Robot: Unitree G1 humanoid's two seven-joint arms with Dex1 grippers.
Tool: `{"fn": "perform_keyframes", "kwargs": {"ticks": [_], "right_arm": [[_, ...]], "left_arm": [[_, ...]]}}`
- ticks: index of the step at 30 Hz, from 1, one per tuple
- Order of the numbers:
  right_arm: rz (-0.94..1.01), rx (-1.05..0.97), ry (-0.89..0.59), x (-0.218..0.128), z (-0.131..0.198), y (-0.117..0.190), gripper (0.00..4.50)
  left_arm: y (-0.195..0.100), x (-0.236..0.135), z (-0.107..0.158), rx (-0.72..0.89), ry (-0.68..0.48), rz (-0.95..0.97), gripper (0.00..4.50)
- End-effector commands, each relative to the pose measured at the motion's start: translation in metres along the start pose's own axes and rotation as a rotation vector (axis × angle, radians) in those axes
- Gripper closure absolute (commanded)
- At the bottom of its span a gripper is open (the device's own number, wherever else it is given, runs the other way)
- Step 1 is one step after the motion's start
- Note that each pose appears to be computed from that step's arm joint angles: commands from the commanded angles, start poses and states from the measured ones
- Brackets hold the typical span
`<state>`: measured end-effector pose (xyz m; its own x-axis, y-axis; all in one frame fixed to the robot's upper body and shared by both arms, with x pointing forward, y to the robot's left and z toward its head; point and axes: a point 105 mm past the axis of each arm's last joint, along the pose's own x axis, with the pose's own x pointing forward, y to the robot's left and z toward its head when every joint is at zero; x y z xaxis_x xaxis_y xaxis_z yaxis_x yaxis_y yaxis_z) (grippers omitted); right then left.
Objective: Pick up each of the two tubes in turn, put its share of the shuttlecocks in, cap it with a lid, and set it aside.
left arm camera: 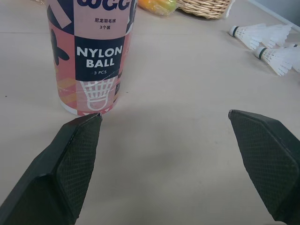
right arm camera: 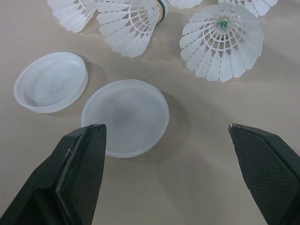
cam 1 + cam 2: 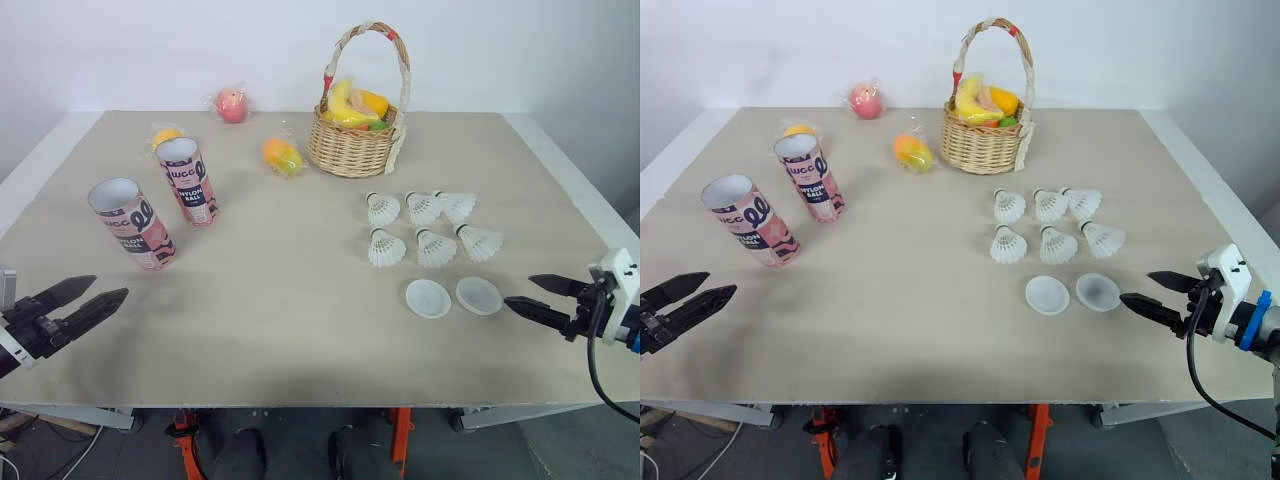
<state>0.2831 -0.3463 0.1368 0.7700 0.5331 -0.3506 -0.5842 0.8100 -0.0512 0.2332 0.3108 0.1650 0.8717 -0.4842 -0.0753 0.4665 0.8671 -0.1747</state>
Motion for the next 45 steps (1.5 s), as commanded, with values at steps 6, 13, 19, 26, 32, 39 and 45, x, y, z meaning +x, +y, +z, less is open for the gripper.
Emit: {"fn": "perform_keyframes", "kwargs": {"ticks": [6, 13, 19, 26, 32, 39, 45], "right_arm": [[-0.011, -0.027, -0.030, -0.006, 0.007, -0.001, 0.04], [0.008, -0.044, -0.042, 0.000, 0.012, 0.001, 0.04], [0.137, -0.097, -0.108, 0.024, 0.037, 0.026, 0.04], [0.428, -0.139, -0.209, 0.070, 0.072, 0.094, 0.04], [0.653, -0.219, -0.274, 0.100, 0.096, 0.160, 0.04], [0.702, -0.279, -0.327, 0.114, 0.112, 0.194, 0.04], [0.668, -0.320, -0.379, 0.118, 0.123, 0.207, 0.04]], "left_arm": [[-0.001, 0.004, 0.003, 0.017, -0.004, -0.004, 0.00], [0.000, 0.001, 0.001, 0.013, -0.003, 0.014, 0.00], [0.000, -0.003, 0.005, -0.046, -0.078, 0.033, 0.00], [0.008, -0.017, 0.017, -0.073, -0.238, 0.082, 0.00], [0.012, -0.021, 0.004, 0.123, -0.260, 0.219, 0.00], [0.020, 0.008, 0.005, 0.162, -0.283, 0.184, 0.00], [0.047, 0.036, 0.005, 0.146, -0.260, 0.156, 0.00]]}}
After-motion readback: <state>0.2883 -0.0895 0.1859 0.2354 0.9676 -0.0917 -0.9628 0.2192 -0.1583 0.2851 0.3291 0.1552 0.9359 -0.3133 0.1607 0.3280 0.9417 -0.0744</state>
